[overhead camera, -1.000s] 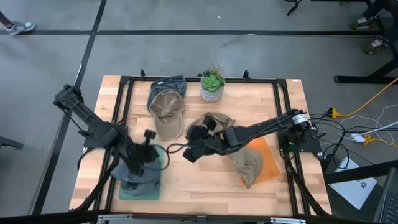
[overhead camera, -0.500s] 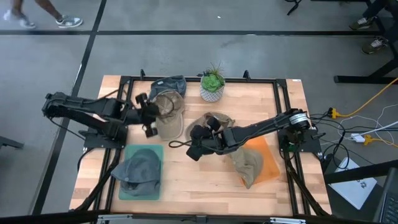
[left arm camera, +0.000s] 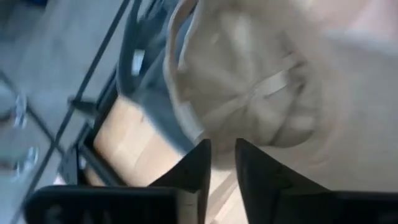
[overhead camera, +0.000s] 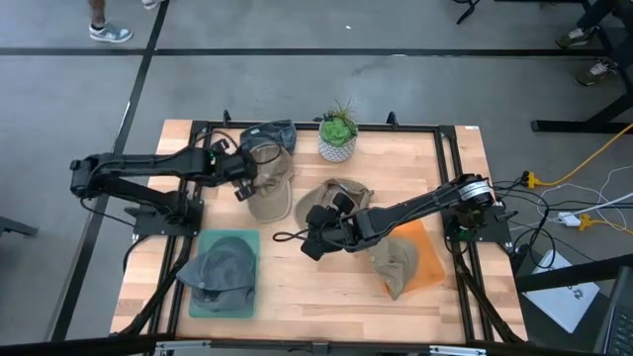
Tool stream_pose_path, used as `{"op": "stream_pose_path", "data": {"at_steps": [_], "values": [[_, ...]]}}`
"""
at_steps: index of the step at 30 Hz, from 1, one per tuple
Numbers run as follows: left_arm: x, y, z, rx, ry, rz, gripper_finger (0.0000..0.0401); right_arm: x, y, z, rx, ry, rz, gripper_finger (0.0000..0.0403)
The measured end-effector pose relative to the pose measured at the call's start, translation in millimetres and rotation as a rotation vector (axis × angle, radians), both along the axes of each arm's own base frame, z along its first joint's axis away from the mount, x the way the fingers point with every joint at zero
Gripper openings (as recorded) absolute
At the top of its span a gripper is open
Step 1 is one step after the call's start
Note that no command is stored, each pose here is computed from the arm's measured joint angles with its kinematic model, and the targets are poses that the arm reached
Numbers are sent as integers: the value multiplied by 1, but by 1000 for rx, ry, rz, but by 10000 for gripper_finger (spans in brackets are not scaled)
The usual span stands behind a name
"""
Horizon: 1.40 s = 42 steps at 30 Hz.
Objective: Pick & Place hat
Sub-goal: Put the left brown cap into the orange bin
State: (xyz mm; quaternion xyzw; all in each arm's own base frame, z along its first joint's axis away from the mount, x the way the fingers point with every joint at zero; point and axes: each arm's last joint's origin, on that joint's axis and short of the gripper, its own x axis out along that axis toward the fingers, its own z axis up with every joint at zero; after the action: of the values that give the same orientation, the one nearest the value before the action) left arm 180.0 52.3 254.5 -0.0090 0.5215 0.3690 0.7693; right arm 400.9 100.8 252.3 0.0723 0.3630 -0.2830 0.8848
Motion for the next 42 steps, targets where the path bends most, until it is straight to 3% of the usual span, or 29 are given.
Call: {"op": "stream_pose_path", "data": {"at_steps": [9, 17, 25, 29, 34, 37, 42], "values": [[-5, 25, -10, -59, -167, 324, 159, 3, 1, -3, 8, -41, 6, 133], [-6, 29, -10, -66, -171, 342, 208, 5, 0, -1, 0, -58, 20, 133], [7, 33, -28, -115, -78, 340, 213, 6, 0, -1, 9, -68, 13, 133], [15, 38, -45, -53, 26, 362, 207, 7, 1, 0, 12, -78, 12, 133], [23, 41, -62, -78, 145, 308, 180, 7, 1, 0, 13, -82, 12, 133], [26, 42, -68, -88, 186, 287, 137, 7, 1, 0, 13, -81, 13, 133], [27, 42, -71, -81, 230, 243, 30, 7, 1, 0, 14, -81, 13, 133]]}}
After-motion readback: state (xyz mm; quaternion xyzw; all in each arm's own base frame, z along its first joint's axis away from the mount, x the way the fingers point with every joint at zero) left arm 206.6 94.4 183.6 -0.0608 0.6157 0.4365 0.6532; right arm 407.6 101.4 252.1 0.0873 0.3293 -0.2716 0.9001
